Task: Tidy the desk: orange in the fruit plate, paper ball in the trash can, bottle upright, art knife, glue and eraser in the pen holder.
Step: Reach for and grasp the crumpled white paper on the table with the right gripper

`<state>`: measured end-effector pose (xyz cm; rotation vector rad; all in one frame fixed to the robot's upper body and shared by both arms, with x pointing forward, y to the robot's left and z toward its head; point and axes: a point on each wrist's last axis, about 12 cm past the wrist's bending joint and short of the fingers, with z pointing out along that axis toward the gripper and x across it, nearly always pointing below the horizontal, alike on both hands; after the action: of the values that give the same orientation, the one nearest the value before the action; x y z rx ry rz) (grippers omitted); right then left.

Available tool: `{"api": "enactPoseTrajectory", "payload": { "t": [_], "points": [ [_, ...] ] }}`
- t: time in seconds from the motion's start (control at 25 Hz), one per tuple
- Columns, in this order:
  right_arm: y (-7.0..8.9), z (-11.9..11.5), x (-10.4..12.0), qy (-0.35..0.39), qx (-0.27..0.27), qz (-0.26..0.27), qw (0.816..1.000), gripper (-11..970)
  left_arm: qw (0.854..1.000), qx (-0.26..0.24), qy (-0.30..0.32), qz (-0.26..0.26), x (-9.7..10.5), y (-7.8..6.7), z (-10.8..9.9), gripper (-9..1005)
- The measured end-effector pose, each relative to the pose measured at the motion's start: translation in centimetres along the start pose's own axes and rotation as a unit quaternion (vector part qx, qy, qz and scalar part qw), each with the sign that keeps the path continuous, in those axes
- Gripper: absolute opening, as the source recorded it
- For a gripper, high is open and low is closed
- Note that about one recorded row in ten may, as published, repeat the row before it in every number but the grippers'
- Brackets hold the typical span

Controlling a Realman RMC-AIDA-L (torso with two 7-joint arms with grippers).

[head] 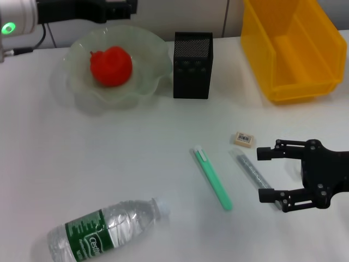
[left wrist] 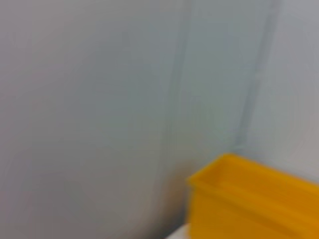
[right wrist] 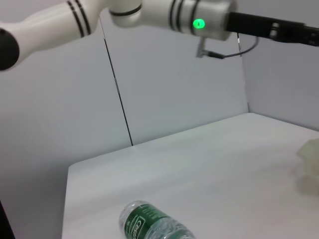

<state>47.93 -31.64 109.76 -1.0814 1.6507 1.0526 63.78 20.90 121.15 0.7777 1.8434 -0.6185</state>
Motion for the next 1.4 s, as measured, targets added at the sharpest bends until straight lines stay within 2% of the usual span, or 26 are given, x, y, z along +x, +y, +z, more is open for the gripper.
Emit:
{"api": "enactPoseTrajectory", "payload": {
  "t": [0.16,0.2,0.36,0.4,0.44,0.48,0.56,0.6,0.64,0.72,0.76,0.8,0.92,0.96,1.0,1.08,1.12,1.16,1.2,1.24,1.28,1.36,1.4],
  "points": [
    [-0.4,-0.2,-0.6,-0.001,0.004,-0.002,1.000,847,0.996,0.084,-0.021,0.003,1.7,-1.5,-2.3,776],
    [-0.4,-0.2,-0.6,-0.001,0.004,-0.002,1.000,847,0.996,0.084,-0.021,0.003,1.7,-1.5,-2.3,784],
    [-1.2,-0.8,-1.8,0.006,0.021,0.001,1.000,847,0.987,0.156,-0.031,0.009,4.5,-2.7,-5.0,817],
    [-1.2,-0.8,-1.8,0.006,0.021,0.001,1.000,847,0.987,0.156,-0.031,0.009,4.5,-2.7,-5.0,825],
    [-1.3,-1.0,-2.2,0.010,0.025,0.003,1.000,847,0.985,0.167,-0.029,0.011,5.3,-2.9,-5.5,833],
    [-1.5,-1.2,-2.7,0.017,0.030,0.004,0.999,847,0.982,0.187,-0.026,0.012,6.9,-3.2,-6.4,832],
    [-1.8,-1.8,-3.9,0.037,0.044,0.006,0.998,847,0.982,0.189,-0.024,0.008,7.4,-3.2,-6.7,831],
    [-1.8,-1.8,-3.9,0.037,0.044,0.006,0.998,846,0.979,0.204,-0.019,0.003,8.7,-3.2,-7.3,831],
    [-2.0,-2.5,-5.0,0.057,0.059,0.006,0.997,846,0.979,0.204,-0.019,0.003,8.7,-3.2,-7.3,830],
    [-2.0,-2.8,-5.6,0.069,0.066,0.005,0.995,846,0.979,0.204,-0.019,0.003,8.7,-3.2,-7.3,829],
    [-2.1,-3.1,-6.8,0.115,0.080,0.019,0.990,846,0.971,0.239,-0.020,-0.017,11.1,-3.1,-8.8,828],
    [-2.1,-3.1,-6.8,0.115,0.080,0.019,0.990,847,0.971,0.239,-0.020,-0.017,11.1,-3.1,-8.8,827],
    [-2.3,-3.0,-8.5,0.199,0.108,0.058,0.972,847,0.969,0.244,-0.029,-0.026,12.1,-3.0,-9.5,826],
    [-2.5,-2.9,-9.6,0.257,0.130,0.081,0.954,847,0.969,0.244,-0.029,-0.026,12.1,-3.0,-9.5,825],
    [-2.5,-2.9,-9.6,0.257,0.130,0.081,0.954,847,0.969,0.242,-0.032,-0.030,12.8,-2.9,-10.0,824],
    [-2.7,-2.7,-10.6,0.305,0.149,0.100,0.935,847,0.969,0.242,-0.032,-0.030,12.8,-2.9,-10.0,823],
    [-2.9,-2.6,-11.0,0.329,0.160,0.112,0.924,846,0.969,0.242,-0.032,-0.030,12.8,-2.9,-10.0,822],
    [-3.1,-2.4,-11.7,0.372,0.183,0.135,0.900,846,0.969,0.242,-0.032,-0.030,12.8,-2.9,-10.0,822],
    [-3.1,-2.4,-11.7,0.372,0.183,0.135,0.900,846,0.969,0.242,-0.032,-0.030,12.8,-2.9,-10.0,821],
    [-3.5,-2.1,-12.1,0.406,0.204,0.153,0.878,846,0.969,0.243,-0.021,-0.033,13.6,-3.1,-10.2,821],
    [-3.5,-2.1,-12.1,0.406,0.204,0.153,0.878,846,0.969,0.243,-0.021,-0.033,13.6,-3.1,-10.2,820],
    [-4.0,-1.7,-12.4,0.440,0.237,0.171,0.849,846,0.969,0.244,-0.014,-0.035,13.8,-3.2,-10.1,819],
    [-4.0,-1.7,-12.4,0.440,0.237,0.171,0.849,846,0.969,0.244,-0.012,-0.035,13.9,-3.3,-10.0,818]
  ]
}}
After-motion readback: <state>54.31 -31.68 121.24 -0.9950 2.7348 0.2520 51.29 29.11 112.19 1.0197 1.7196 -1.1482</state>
